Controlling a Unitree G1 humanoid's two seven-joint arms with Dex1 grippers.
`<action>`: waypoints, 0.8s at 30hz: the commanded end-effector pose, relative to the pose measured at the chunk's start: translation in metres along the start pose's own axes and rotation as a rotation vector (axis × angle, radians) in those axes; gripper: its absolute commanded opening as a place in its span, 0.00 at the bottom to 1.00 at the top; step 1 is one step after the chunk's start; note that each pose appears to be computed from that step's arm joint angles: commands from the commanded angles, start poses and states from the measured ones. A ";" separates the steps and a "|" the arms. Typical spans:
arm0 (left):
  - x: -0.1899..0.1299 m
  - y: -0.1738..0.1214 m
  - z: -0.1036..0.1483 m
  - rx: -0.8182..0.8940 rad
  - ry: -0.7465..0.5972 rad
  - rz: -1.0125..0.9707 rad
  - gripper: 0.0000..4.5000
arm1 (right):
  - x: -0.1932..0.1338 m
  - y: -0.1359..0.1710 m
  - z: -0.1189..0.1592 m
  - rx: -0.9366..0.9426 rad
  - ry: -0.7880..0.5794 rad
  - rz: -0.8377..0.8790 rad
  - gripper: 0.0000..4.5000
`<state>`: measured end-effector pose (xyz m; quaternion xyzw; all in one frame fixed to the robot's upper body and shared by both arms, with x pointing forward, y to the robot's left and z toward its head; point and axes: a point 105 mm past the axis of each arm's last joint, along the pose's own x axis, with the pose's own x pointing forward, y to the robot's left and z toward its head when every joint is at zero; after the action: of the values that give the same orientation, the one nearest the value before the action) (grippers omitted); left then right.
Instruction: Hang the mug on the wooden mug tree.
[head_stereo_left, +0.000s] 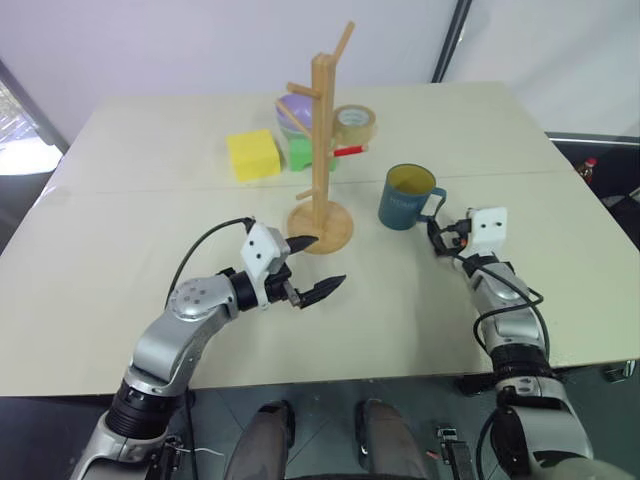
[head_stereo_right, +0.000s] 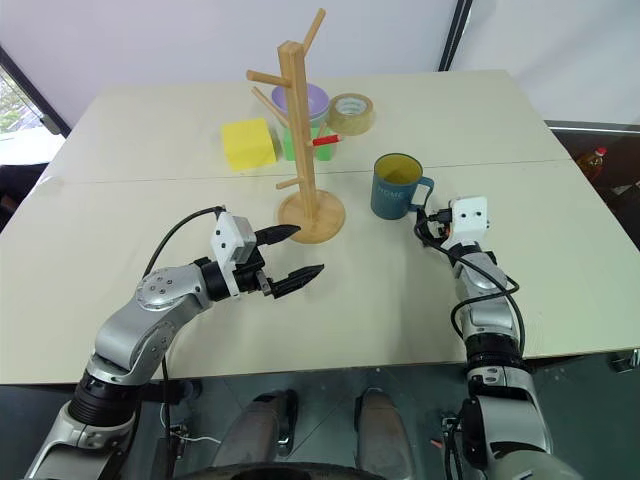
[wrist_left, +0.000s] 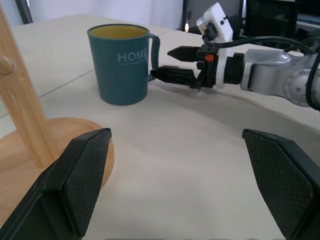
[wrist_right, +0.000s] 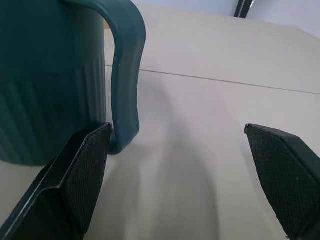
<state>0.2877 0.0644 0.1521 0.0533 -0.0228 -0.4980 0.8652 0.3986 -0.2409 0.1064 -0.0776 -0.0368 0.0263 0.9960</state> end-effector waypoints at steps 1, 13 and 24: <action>-0.003 -0.001 0.012 0.028 -0.038 0.002 1.00 | 0.009 0.003 0.016 -0.013 -0.058 0.009 0.98; -0.007 0.001 0.010 0.022 -0.033 0.023 1.00 | 0.019 0.015 0.018 0.016 -0.069 0.059 0.21; -0.018 0.014 0.009 0.034 -0.033 0.084 1.00 | 0.011 0.029 0.051 -0.088 -0.182 0.216 0.01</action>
<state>0.2897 0.0775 0.1494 0.0483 -0.0184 -0.4746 0.8787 0.4082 -0.2110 0.1206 -0.0900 -0.0653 0.1086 0.9878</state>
